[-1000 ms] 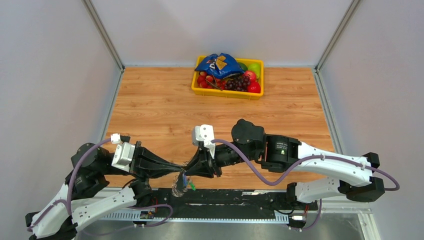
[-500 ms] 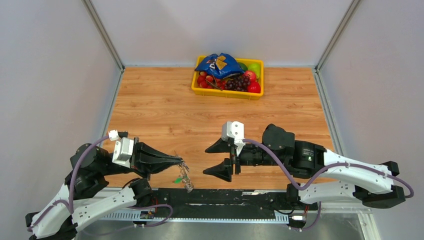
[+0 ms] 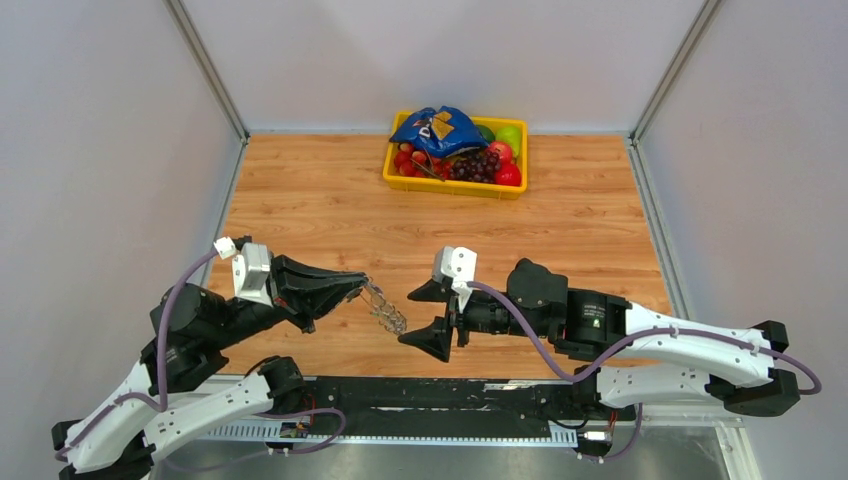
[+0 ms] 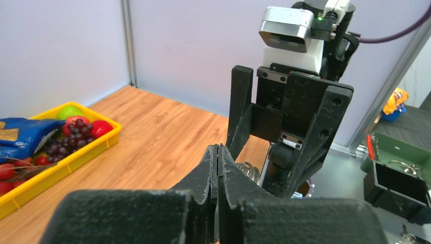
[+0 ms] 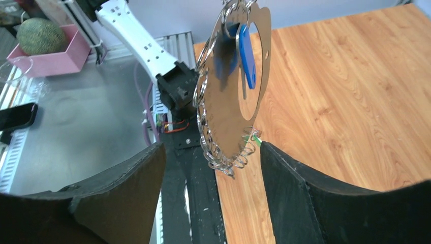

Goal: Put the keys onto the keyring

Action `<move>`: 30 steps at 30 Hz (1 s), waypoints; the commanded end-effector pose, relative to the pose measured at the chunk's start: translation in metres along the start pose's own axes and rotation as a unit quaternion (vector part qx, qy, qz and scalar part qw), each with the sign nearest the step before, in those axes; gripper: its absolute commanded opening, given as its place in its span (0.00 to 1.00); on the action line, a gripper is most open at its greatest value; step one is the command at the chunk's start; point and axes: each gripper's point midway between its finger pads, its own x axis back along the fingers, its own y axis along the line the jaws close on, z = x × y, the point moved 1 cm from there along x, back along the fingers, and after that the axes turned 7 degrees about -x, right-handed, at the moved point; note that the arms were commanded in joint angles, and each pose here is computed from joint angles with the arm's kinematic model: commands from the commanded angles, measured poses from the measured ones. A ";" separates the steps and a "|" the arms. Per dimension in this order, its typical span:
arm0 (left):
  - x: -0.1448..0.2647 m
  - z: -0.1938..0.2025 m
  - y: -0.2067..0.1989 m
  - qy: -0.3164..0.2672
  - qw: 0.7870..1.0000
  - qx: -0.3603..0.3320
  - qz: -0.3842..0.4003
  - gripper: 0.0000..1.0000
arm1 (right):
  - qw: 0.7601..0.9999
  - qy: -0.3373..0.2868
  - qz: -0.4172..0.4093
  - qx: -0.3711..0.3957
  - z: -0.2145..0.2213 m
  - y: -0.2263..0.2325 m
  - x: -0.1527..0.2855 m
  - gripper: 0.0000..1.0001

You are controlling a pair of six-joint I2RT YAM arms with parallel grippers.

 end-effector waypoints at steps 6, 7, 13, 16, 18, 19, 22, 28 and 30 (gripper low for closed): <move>-0.015 -0.025 0.005 -0.052 0.999 0.010 -0.012 0.00 | 0.993 -0.111 0.038 0.035 -0.035 -0.016 -0.006 0.77; -0.015 -0.026 0.005 -0.053 0.998 0.010 -0.012 0.00 | 0.993 -0.112 0.028 0.038 -0.035 -0.013 -0.009 0.78; -0.020 -0.026 0.006 -0.054 0.998 0.010 -0.012 0.00 | 0.992 -0.117 -0.005 0.039 -0.037 -0.002 -0.027 0.79; -0.021 -0.023 0.007 -0.051 0.999 0.011 -0.013 0.00 | 0.992 -0.124 -0.013 0.035 -0.039 0.000 -0.032 0.79; -0.022 -0.022 0.007 -0.050 0.999 0.010 -0.014 0.00 | 0.991 -0.130 -0.017 0.033 -0.040 0.001 -0.035 0.79; -0.022 -0.023 0.007 -0.052 0.999 0.010 -0.014 0.00 | 0.991 -0.131 -0.018 0.033 -0.040 0.002 -0.037 0.79; -0.022 -0.024 0.007 -0.054 0.998 0.009 -0.013 0.00 | 0.991 -0.129 -0.012 0.032 -0.036 -0.001 -0.043 0.77; -0.021 -0.028 0.004 -0.062 0.998 0.011 -0.006 0.00 | 0.990 -0.129 0.052 0.024 -0.032 -0.024 -0.050 0.69; -0.019 -0.030 0.002 -0.066 0.998 0.013 -0.002 0.00 | 0.988 -0.130 0.085 0.020 -0.030 -0.036 -0.051 0.66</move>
